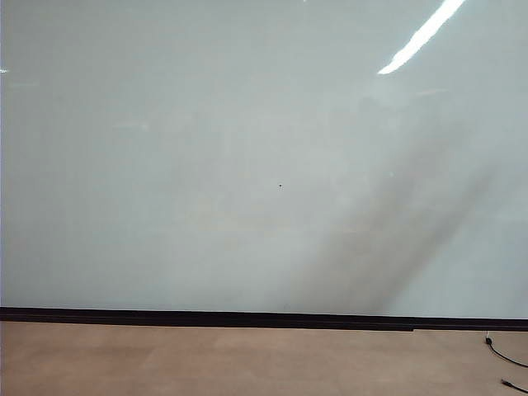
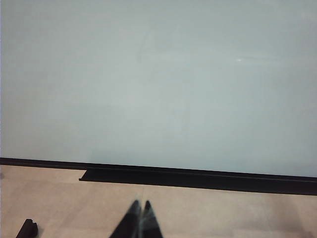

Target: Pick up the pen on the shelf to the right of the whiteboard and draw a cross mark.

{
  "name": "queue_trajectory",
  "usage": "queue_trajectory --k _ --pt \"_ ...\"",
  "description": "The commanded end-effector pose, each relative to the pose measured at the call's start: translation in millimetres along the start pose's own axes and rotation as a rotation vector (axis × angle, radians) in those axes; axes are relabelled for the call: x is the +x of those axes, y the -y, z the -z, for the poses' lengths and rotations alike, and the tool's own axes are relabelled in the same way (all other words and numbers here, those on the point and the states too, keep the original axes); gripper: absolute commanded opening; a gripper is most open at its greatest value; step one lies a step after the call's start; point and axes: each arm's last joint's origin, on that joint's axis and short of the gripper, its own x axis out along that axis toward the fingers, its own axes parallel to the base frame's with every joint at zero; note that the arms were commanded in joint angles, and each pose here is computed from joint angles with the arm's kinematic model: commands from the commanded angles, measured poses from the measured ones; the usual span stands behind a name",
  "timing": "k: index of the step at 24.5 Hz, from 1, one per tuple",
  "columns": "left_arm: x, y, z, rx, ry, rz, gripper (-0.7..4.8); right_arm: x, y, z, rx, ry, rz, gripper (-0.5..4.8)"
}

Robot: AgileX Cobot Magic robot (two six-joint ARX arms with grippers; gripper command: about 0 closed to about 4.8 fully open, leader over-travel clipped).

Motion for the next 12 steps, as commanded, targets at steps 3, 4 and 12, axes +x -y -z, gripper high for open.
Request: queue_trajectory --k 3,4,12 --pt "0 0.1 -1 0.004 0.008 0.004 -0.04 20 21 2 0.022 0.090 -0.075 2.70" --pt "0 0.1 -1 0.004 0.007 0.004 -0.05 23 24 2 0.021 0.085 -0.078 2.82" --pt "0 0.1 -1 0.004 0.007 0.004 -0.04 52 52 4 0.002 0.083 -0.083 3.12"
